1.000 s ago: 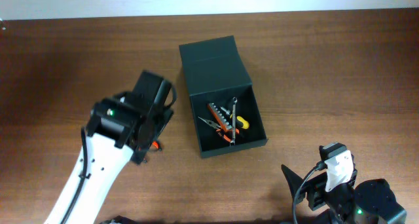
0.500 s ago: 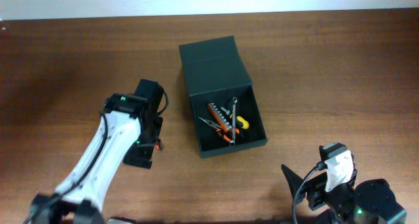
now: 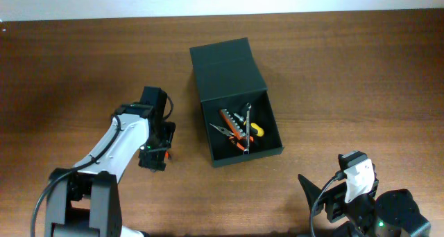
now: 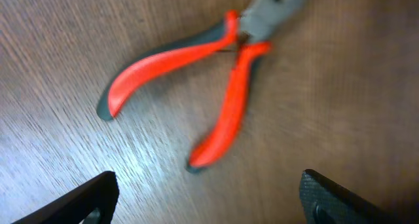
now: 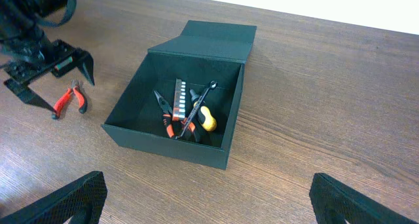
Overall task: Pack container
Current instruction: 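Move left gripper to red-handled pliers and grasp them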
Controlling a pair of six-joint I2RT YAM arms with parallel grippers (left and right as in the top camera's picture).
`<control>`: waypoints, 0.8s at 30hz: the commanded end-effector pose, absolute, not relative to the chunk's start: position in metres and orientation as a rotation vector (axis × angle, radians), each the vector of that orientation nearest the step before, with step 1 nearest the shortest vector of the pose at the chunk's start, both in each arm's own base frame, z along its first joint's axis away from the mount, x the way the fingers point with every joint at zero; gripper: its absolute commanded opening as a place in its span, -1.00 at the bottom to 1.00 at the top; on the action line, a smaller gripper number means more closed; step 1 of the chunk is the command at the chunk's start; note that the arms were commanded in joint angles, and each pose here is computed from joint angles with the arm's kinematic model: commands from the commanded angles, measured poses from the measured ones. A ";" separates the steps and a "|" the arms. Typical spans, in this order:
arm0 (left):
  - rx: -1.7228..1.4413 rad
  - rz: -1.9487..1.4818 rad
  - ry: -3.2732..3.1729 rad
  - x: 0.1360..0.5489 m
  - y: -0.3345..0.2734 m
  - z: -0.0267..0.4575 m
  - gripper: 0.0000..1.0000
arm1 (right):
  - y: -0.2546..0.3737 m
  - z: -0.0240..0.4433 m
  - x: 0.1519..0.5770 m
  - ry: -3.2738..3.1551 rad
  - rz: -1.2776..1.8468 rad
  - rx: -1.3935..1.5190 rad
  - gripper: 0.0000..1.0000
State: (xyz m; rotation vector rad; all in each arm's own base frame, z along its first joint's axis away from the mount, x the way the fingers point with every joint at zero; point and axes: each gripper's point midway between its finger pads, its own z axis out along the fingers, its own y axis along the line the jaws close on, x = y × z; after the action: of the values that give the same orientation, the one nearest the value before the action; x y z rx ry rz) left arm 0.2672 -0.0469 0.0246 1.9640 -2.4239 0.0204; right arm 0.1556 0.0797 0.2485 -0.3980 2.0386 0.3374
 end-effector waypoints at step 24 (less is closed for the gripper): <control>1.782 0.006 -2.424 0.256 -0.043 -0.017 -0.77 | 0.077 0.250 0.156 2.033 0.331 -0.378 0.98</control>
State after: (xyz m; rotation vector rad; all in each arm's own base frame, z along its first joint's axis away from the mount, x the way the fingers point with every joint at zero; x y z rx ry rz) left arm 0.2689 -0.0476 -0.0046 1.8021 -2.4576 0.0860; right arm 0.1556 0.0797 0.2485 -0.3976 2.0387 0.3376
